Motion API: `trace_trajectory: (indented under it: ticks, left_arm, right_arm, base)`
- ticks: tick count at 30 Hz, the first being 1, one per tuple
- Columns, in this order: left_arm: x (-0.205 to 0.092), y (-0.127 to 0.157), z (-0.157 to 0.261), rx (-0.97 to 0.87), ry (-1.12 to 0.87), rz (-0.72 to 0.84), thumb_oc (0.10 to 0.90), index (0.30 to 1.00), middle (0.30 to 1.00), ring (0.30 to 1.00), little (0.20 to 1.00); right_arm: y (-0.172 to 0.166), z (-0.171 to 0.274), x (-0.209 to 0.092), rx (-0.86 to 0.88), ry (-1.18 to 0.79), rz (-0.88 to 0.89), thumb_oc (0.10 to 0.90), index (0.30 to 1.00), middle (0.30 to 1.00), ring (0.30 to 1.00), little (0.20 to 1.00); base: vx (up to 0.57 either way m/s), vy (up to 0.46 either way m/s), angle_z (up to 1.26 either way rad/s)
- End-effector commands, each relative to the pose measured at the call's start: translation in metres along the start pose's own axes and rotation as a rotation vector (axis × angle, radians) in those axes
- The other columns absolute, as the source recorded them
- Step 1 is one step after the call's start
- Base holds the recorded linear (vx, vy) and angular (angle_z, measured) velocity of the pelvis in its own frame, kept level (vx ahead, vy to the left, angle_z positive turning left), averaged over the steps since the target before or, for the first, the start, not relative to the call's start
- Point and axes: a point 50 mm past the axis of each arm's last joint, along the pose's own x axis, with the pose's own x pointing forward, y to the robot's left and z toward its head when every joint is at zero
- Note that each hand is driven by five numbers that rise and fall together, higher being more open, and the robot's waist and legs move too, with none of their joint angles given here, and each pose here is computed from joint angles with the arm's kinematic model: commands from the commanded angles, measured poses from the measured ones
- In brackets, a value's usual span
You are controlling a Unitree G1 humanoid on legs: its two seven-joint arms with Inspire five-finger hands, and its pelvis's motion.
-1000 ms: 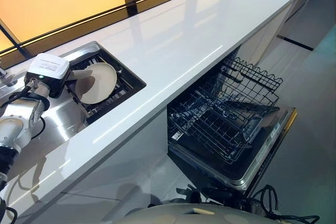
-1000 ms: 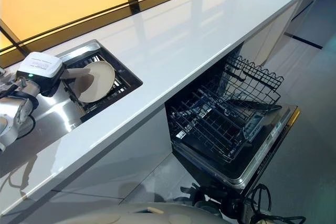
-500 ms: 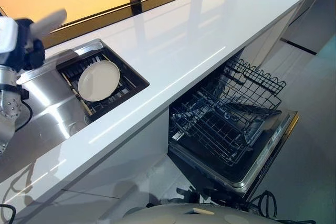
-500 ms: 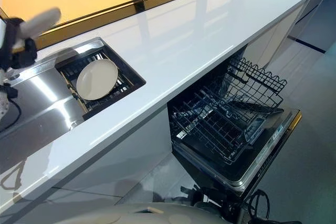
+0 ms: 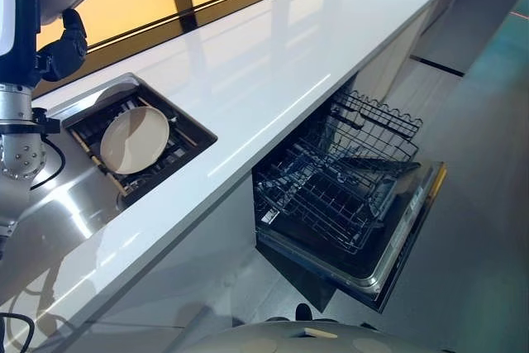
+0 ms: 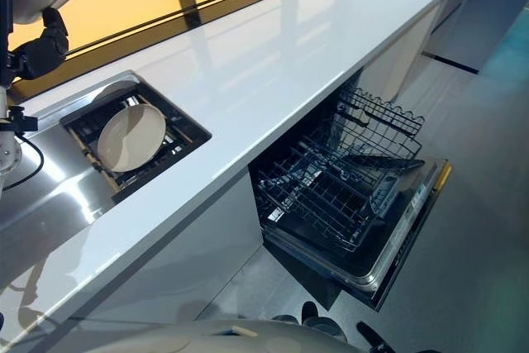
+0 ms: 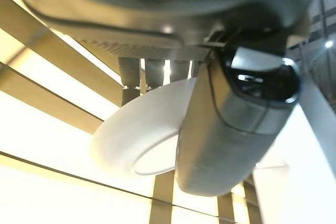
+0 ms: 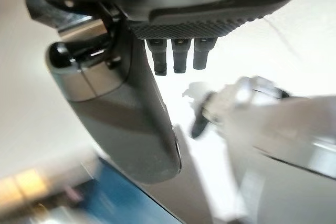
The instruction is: Pick up plates and place into dishwasher.
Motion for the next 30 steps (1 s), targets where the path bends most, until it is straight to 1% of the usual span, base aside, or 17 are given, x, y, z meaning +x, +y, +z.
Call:
trace_trajectory:
  ticks: [1,3,5,6,8,9,10,12,15,19,21,23,26,27,28,30]
  left_arm:
    - [0.032,0.049,0.018,-0.024,-0.073,0.325,0.100,0.300,0.300,0.300,0.200]
    - [0.027,0.044,0.020,-0.030,-0.063,0.318,0.100,0.300,0.300,0.300,0.200]
    - [0.021,0.039,0.020,-0.031,-0.057,0.311,0.100,0.300,0.300,0.300,0.200]
    - [0.020,0.038,0.020,-0.033,-0.055,0.304,0.100,0.300,0.300,0.300,0.200]
    - [0.016,0.034,0.020,-0.040,-0.056,0.288,0.100,0.300,0.300,0.300,0.200]
    - [0.013,0.031,0.021,-0.048,-0.057,0.273,0.100,0.300,0.300,0.300,0.200]
    - [0.012,0.029,0.022,-0.057,-0.058,0.264,0.100,0.300,0.300,0.300,0.200]
    - [0.010,0.024,0.025,-0.098,-0.063,0.217,0.100,0.300,0.300,0.300,0.200]
    - [0.002,0.008,0.036,-0.252,-0.085,0.101,0.100,0.300,0.300,0.300,0.200]
    - [-0.006,-0.005,0.056,-0.362,-0.192,-0.040,0.100,0.300,0.300,0.300,0.200]
    - [-0.008,-0.007,0.065,-0.398,-0.250,-0.095,0.100,0.300,0.300,0.300,0.200]
    - [-0.011,-0.007,0.077,-0.414,-0.343,-0.167,0.100,0.300,0.300,0.300,0.200]
    - [-0.012,-0.005,0.090,-0.428,-0.453,-0.220,0.100,0.300,0.300,0.300,0.200]
    - [-0.013,-0.004,0.092,-0.422,-0.479,-0.220,0.100,0.300,0.300,0.300,0.200]
    - [-0.014,-0.003,0.096,-0.427,-0.524,-0.230,0.100,0.300,0.300,0.300,0.200]
    - [-0.014,0.000,0.102,-0.435,-0.578,-0.223,0.100,0.300,0.300,0.300,0.200]
  right_arm:
    - [0.003,0.074,-0.014,0.108,-0.449,-0.164,0.800,0.900,0.900,0.900,0.900]
    - [0.029,0.103,-0.039,0.106,-0.715,-0.215,0.800,0.900,0.900,0.900,0.900]
    - [0.046,0.115,-0.060,0.121,-0.874,-0.229,0.800,0.900,0.900,0.900,0.900]
    - [0.057,0.124,-0.076,0.128,-0.986,-0.220,0.800,0.900,0.900,0.900,0.900]
    - [0.074,0.132,-0.100,0.106,-1.148,-0.187,0.800,0.900,0.900,0.900,0.900]
    - [0.086,0.139,-0.119,0.079,-1.265,-0.154,0.800,0.900,0.900,0.900,0.900]
    - [0.090,0.140,-0.125,0.062,-1.314,-0.134,0.800,0.900,0.900,0.900,0.900]
    - [0.108,0.146,-0.155,-0.019,-1.521,-0.037,0.800,0.900,0.900,0.900,0.900]
    - [0.126,0.147,-0.194,-0.099,-1.738,0.127,0.800,0.900,0.900,0.900,0.900]
    - [0.140,0.146,-0.230,-0.167,-1.914,0.336,0.800,0.900,0.900,0.900,0.900]
    - [0.143,0.149,-0.246,-0.187,-1.988,0.414,0.800,0.900,0.900,0.900,0.900]
    - [0.145,0.154,-0.270,-0.200,-2.075,0.531,0.800,0.900,0.900,0.900,0.900]
    - [0.146,0.155,-0.304,-0.213,-2.233,0.668,0.800,0.900,0.900,0.900,0.900]
    - [0.145,0.155,-0.313,-0.214,-2.287,0.699,0.800,0.900,0.900,0.900,0.900]
    - [0.145,0.153,-0.328,-0.224,-2.355,0.766,0.800,0.900,0.900,0.900,0.900]
    - [0.146,0.149,-0.345,-0.233,-2.435,0.850,0.800,0.900,0.900,0.900,0.900]
  base:
    - [-0.01,0.031,-0.21]
    - [-0.02,0.037,-0.24]
    - [-0.02,0.027,-0.23]
    - [-0.02,0.020,-0.22]
    - [-0.02,0.017,-0.12]
    - [-0.03,0.009,-0.04]
    - [0.00,0.000,0.00]
    - [0.00,0.000,0.00]
    - [0.00,0.000,0.00]
    - [0.00,0.000,0.00]
    - [0.00,0.000,0.00]
    - [0.00,-0.035,0.03]
    - [0.00,-0.038,0.02]
    - [0.02,-0.043,0.02]
    - [0.02,-0.037,0.01]
    - [0.02,-0.036,-0.01]
